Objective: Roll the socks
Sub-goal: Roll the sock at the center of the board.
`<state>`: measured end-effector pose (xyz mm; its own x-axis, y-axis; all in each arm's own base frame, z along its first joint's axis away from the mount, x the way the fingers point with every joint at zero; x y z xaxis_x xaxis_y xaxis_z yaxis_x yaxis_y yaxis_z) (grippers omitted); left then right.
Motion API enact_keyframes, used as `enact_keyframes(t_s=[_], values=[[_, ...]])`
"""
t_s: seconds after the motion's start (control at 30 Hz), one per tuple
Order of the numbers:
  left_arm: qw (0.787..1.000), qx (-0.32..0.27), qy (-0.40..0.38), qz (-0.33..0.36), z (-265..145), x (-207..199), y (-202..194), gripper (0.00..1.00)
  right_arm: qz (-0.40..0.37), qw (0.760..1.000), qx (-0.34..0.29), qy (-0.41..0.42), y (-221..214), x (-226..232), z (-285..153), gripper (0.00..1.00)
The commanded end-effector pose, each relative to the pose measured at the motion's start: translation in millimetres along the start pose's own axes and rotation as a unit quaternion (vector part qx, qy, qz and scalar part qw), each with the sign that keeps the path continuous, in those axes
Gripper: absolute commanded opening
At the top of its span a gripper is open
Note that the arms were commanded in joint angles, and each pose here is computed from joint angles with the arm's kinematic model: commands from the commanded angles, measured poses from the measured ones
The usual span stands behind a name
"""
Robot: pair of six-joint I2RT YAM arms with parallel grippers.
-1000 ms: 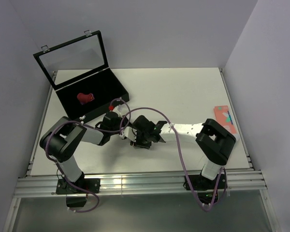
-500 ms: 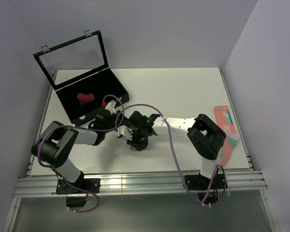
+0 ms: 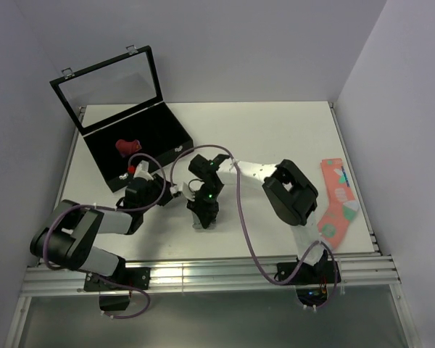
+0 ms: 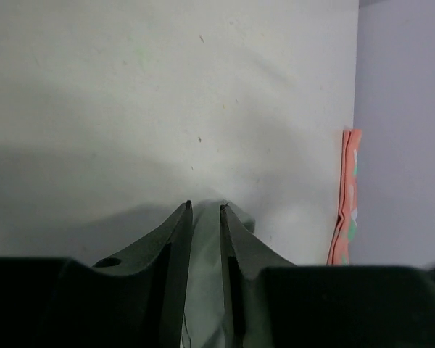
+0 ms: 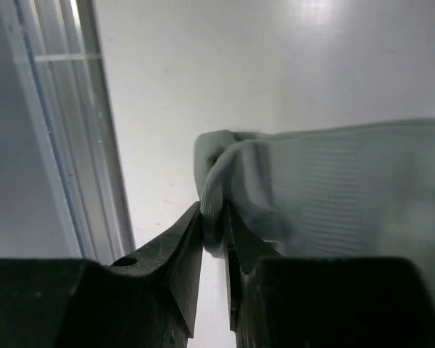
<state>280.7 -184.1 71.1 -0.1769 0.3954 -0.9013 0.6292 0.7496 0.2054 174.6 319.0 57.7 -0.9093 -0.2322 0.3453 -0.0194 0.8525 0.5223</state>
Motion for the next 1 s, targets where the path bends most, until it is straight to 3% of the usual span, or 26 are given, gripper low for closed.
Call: enact_keyframes(t_s=[0.0, 0.3, 0.4, 0.5, 0.73, 0.87, 0.97], values=[[0.998, -0.014, -0.061, 0.002, -15.5, -24.8, -0.6, 0.27, 0.078, 0.996, -0.022, 0.024, -4.7, -18.5, -22.3, 0.24], [0.994, -0.025, -0.091, 0.051, -41.7, -23.5, -6.7, 0.27, 0.144, 0.989, -0.002, 0.036, -20.4, -45.8, -18.0, 0.24], [0.989, -0.022, -0.113, 0.096, -47.6, -30.3, -12.9, 0.27, 0.161, 0.985, 0.000, 0.060, -18.3, -45.7, -16.9, 0.24], [0.978, -0.025, -0.129, 0.163, -50.8, -40.0, -28.4, 0.33, 0.179, 0.979, 0.001, 0.097, -16.6, -41.4, -16.0, 0.24], [0.951, 0.025, -0.160, 0.265, -51.8, -45.6, -61.8, 0.43, 0.198, 0.971, 0.019, 0.133, -22.7, -40.6, -17.7, 0.25], [0.939, 0.080, -0.151, 0.300, -41.4, -36.2, -82.3, 0.47, 0.199, 0.966, 0.040, 0.158, -31.3, -34.4, -19.2, 0.25], [0.928, 0.117, -0.170, 0.310, -38.8, -36.6, -96.1, 0.55, 0.198, 0.966, 0.047, 0.162, -36.6, -32.0, -17.1, 0.25]])
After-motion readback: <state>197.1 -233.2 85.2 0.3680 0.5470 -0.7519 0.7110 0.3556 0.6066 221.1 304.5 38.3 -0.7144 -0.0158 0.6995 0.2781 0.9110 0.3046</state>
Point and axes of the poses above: each gripper's point midway between its finger pads, its own z axis out along the fingers, its own x axis along the line the jaws close on, y = z × x, the point moved 3 cm from there along -z, back along the fingers, and after that the axes turned 14 degrees about -z, right-handed, at the moved point
